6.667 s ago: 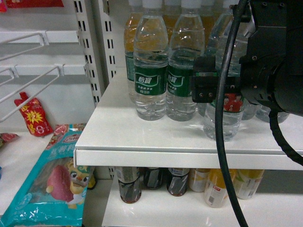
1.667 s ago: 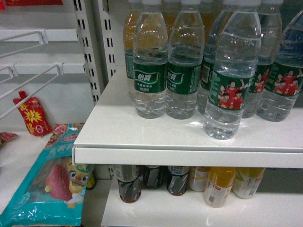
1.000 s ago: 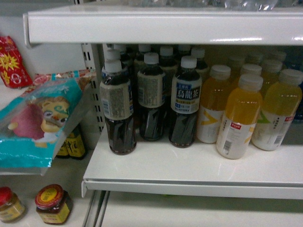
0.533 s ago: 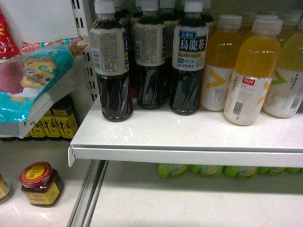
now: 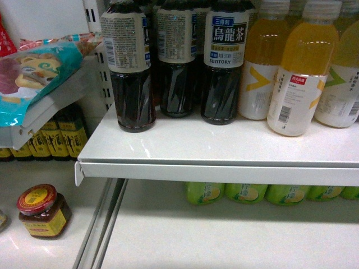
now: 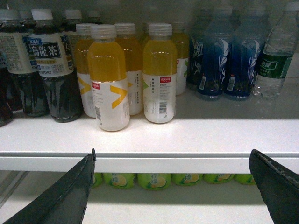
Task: Move water from second to third shelf
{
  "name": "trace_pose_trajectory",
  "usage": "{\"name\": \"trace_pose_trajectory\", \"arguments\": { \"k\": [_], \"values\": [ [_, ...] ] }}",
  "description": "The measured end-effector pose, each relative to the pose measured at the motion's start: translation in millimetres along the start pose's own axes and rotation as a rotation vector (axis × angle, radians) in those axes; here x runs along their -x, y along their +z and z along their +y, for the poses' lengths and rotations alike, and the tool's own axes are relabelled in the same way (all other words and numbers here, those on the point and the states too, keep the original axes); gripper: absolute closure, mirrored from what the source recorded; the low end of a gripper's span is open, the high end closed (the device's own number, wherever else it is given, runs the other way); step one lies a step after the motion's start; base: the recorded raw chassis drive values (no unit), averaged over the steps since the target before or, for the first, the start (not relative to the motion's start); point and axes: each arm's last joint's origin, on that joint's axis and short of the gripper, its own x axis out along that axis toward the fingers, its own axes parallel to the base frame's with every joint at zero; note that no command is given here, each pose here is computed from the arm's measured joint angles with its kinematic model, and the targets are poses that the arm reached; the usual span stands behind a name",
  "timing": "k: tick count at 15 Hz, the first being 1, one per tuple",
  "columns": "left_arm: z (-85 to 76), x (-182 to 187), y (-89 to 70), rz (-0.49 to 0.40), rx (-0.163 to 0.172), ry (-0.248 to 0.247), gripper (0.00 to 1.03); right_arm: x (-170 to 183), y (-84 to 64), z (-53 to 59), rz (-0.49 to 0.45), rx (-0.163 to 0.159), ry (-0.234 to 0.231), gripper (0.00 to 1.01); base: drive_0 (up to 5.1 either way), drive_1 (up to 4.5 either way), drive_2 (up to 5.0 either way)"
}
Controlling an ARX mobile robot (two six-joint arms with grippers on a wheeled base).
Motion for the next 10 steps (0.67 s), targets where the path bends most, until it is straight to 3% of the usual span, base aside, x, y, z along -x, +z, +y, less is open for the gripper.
{"name": "trace_pose_trajectory", "arguments": {
  "k": [10],
  "values": [
    [0.0,0.0,0.0,0.0,0.0,0.0,0.05,0.0,0.0,0.0,0.0,0.0,0.0,0.03,0.0,0.0,0.0]
  ]
}}
